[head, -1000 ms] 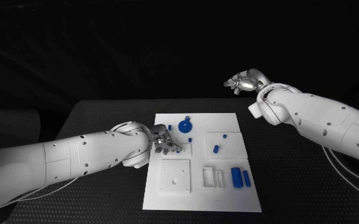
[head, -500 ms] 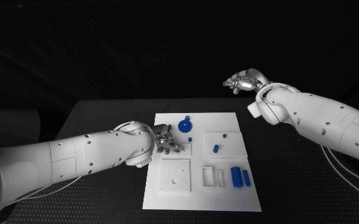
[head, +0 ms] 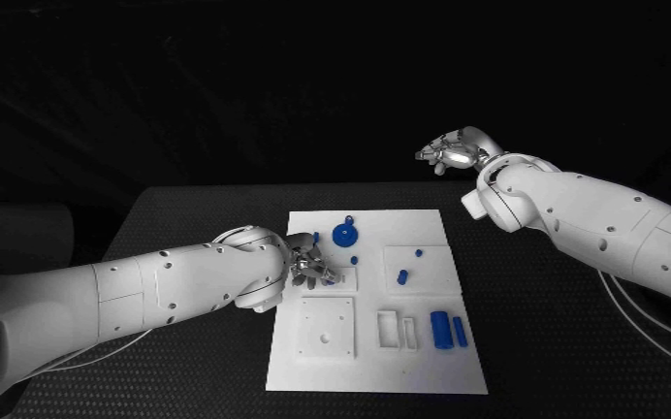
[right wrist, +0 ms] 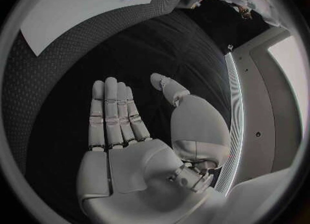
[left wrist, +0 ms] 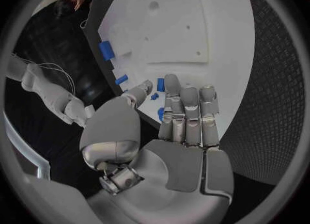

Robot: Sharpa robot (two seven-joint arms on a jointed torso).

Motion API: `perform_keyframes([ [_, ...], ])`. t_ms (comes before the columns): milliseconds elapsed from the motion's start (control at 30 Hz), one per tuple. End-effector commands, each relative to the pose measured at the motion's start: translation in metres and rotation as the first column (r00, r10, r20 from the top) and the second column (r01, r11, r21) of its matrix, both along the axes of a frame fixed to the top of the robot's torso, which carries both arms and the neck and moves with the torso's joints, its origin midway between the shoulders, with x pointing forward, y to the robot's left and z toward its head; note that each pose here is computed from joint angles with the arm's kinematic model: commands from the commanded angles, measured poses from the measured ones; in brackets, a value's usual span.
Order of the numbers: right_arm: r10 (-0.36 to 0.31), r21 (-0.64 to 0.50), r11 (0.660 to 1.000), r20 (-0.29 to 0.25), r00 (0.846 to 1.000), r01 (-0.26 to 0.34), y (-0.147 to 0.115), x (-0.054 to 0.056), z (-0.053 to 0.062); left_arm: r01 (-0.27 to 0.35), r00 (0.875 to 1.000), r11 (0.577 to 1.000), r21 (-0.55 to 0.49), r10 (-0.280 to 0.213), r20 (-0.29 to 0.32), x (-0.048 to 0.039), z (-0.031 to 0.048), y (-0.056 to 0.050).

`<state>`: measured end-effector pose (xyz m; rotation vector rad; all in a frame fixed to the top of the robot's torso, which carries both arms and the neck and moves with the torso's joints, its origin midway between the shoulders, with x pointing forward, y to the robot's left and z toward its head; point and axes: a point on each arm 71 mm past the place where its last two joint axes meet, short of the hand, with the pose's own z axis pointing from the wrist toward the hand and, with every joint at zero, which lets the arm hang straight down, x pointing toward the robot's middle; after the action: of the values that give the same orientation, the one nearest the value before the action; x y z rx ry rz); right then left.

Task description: Assemble the parts on the task board

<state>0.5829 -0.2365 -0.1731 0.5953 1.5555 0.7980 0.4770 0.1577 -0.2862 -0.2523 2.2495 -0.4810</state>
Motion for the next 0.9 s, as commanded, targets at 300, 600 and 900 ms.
perform_keyframes([
  [300,0.015,0.001,1.000,0.002,1.000,-0.015,0.0022,-0.0004,0.0002,0.014,1.000,1.000,0.011,-0.014,-0.011,0.0004,-0.0026,-0.0044],
  [600,0.016,0.001,1.000,0.002,1.000,-0.016,0.0026,-0.0005,0.0002,0.010,1.000,1.000,0.016,-0.010,-0.013,0.0019,-0.0035,-0.0048],
  [900,0.021,0.002,1.000,0.000,1.000,-0.021,0.0039,-0.0009,0.0001,0.012,1.000,1.000,0.021,-0.012,-0.018,0.0025,-0.0041,-0.0053],
])
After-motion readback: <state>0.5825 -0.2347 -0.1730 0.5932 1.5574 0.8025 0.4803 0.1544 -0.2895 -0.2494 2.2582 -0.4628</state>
